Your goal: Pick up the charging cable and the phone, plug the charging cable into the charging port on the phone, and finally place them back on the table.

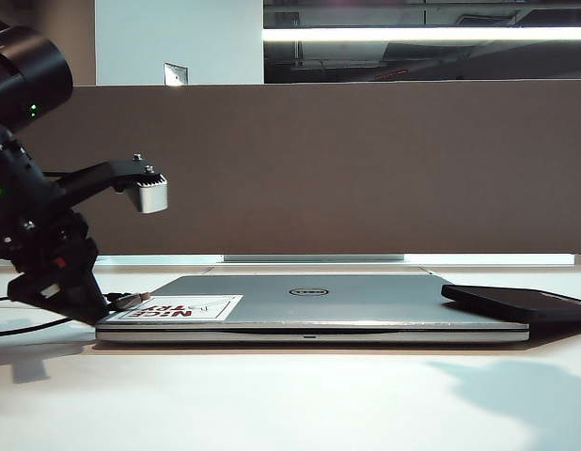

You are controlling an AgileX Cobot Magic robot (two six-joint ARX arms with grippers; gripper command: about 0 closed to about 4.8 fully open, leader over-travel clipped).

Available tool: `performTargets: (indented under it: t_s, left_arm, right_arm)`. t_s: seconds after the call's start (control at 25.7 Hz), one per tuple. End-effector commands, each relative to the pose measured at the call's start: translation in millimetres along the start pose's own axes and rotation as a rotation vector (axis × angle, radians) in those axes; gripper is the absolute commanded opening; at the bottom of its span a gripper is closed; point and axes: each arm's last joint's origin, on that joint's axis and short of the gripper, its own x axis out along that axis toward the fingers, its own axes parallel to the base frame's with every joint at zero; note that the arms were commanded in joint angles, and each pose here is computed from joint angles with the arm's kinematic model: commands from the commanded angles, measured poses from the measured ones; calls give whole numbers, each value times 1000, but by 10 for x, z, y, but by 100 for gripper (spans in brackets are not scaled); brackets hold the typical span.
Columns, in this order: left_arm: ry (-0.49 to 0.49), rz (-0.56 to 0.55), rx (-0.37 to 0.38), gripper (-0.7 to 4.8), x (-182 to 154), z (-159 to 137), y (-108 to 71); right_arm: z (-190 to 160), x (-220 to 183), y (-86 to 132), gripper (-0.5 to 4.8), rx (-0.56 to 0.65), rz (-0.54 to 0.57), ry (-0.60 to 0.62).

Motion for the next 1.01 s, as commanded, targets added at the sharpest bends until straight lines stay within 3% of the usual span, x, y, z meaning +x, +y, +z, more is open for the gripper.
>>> performTargets:
  t_s: [0.04, 0.12, 0.16, 0.19, 0.51, 0.7, 0.89, 1.01]
  left_arm:
    - [-19, 1, 7, 115, -4, 25, -5]
    - [-20, -3, 11, 69, -3, 35, -17]
    - [-23, -7, 17, 1, -1, 47, -32]
    - [-24, -15, 24, -6, 1, 63, -55]
    - [-38, -21, 39, -6, -6, 104, -88]
    - [-82, 13, 10, -6, -135, 159, -57]
    - [-157, 63, -62, -6, -346, 233, -19]
    - [-250, 103, -190, -6, -588, 310, -6]
  right_arm:
    - [34, -11, -1, -8, 0, 0, -25]
    - [34, -11, -1, -8, 0, 0, -25]
    - [34, -11, -1, -8, 0, 0, -25]
    - [34, -11, -1, -8, 0, 0, -25]
    - [34, -11, -1, -8, 0, 0, -25]
    - [37, -11, -1, -8, 0, 0, -28]
    - [51, -11, -5, -8, 3, -13, -42]
    - [63, -8, -9, -9, 21, -23, -53]
